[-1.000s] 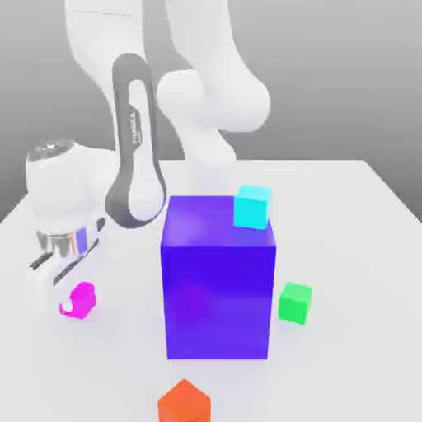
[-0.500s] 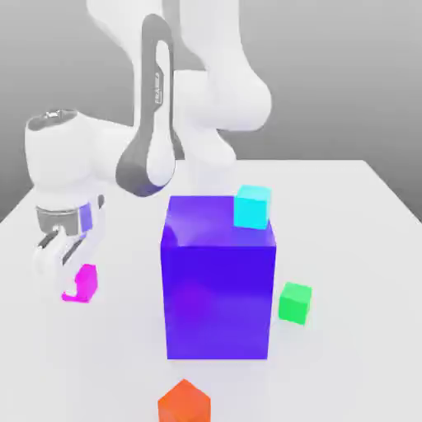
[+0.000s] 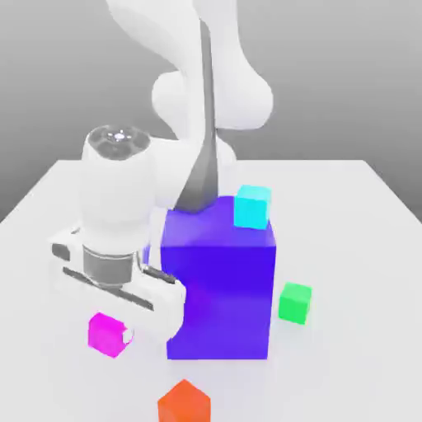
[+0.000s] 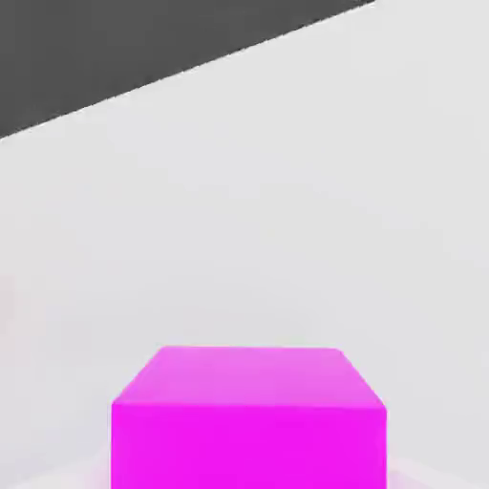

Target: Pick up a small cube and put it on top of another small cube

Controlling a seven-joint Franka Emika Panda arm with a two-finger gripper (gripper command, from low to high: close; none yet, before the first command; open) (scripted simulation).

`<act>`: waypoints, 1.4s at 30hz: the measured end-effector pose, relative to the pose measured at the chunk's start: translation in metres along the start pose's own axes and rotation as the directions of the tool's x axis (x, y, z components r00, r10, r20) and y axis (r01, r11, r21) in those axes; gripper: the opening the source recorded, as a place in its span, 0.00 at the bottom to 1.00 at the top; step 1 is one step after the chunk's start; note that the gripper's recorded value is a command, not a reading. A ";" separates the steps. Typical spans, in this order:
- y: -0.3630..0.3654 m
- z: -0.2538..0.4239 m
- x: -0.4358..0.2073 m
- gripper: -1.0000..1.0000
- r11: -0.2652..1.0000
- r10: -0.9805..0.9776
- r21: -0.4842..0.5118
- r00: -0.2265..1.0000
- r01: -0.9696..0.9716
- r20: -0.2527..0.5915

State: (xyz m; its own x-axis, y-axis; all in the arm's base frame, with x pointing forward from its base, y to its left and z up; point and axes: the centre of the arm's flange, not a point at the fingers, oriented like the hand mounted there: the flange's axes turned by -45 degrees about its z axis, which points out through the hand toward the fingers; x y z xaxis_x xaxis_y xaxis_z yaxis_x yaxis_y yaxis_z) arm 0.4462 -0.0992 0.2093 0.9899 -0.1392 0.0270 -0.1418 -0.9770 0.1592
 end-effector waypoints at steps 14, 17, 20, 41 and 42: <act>-0.204 -0.068 -0.010 0.00 0.819 -0.574 -0.046 0.812 0.572 -0.109; -0.260 -0.086 -0.046 0.00 0.844 -0.533 -0.009 0.835 0.537 -0.138; -0.310 -0.102 -0.090 0.00 0.863 -0.494 0.029 0.855 0.504 -0.156; -0.323 -0.109 -0.222 0.00 0.905 0.396 0.162 0.918 -0.393 0.010; -0.315 -0.107 -0.219 0.00 0.878 0.455 0.157 0.890 -0.453 0.023</act>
State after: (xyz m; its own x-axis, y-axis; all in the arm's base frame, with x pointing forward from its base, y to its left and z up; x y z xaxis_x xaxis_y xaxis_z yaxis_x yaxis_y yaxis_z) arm 0.2732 0.2560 0.2588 0.8168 -0.5722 0.0738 -0.5719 -0.8199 -0.0276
